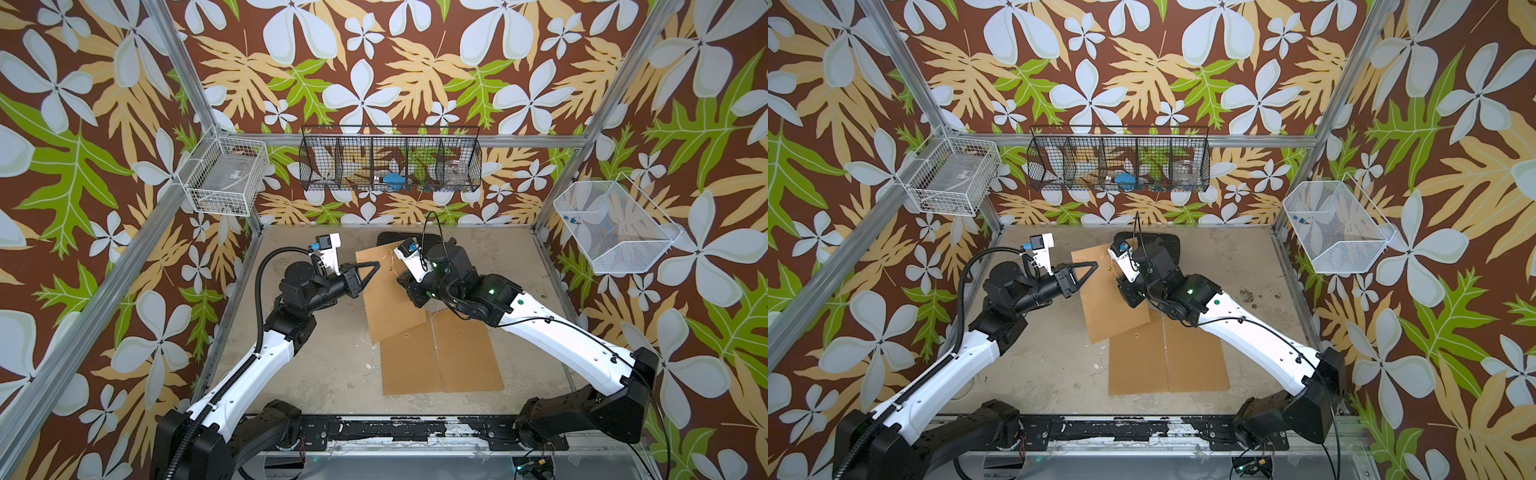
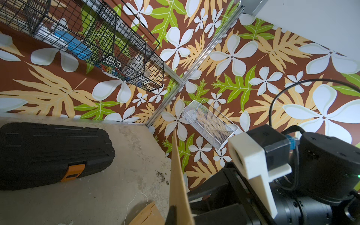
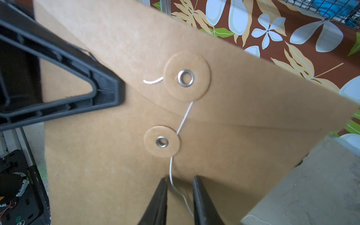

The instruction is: Open the file bag

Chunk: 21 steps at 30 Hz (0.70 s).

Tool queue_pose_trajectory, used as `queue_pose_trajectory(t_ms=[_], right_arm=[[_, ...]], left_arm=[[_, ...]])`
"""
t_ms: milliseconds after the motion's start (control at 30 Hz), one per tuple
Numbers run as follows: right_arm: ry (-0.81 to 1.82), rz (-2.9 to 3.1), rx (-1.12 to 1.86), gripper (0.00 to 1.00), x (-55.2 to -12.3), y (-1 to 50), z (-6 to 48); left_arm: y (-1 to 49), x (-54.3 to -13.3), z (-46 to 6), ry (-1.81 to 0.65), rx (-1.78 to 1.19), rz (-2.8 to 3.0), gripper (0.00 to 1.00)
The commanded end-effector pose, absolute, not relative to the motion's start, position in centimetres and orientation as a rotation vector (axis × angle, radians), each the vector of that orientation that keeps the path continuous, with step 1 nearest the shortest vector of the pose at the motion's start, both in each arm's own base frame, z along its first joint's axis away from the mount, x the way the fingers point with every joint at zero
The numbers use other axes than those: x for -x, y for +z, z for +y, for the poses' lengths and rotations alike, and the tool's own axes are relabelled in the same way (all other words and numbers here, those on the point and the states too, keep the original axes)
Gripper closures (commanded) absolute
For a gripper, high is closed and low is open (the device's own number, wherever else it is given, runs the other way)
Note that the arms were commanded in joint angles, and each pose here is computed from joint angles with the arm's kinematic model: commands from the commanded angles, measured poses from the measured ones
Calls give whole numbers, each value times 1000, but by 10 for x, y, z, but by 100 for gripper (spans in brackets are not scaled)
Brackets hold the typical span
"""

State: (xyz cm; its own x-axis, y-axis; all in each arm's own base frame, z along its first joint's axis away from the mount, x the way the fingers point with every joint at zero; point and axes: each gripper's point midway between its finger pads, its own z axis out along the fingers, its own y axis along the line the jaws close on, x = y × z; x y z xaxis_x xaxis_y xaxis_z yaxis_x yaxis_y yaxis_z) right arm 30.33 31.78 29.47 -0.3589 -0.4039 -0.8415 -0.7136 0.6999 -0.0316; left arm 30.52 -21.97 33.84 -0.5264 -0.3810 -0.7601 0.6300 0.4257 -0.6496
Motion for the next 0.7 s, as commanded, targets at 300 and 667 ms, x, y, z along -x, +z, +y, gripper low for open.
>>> queue_pose_trajectory(t_ms=[300, 667], right_arm=[[410, 1965, 793, 99, -311, 307, 316], [354, 1933, 695, 100, -322, 331, 304]], left_arm=[[341, -302, -220, -1291, -239, 1678, 100], [337, -301, -219, -1289, -236, 1683, 100]])
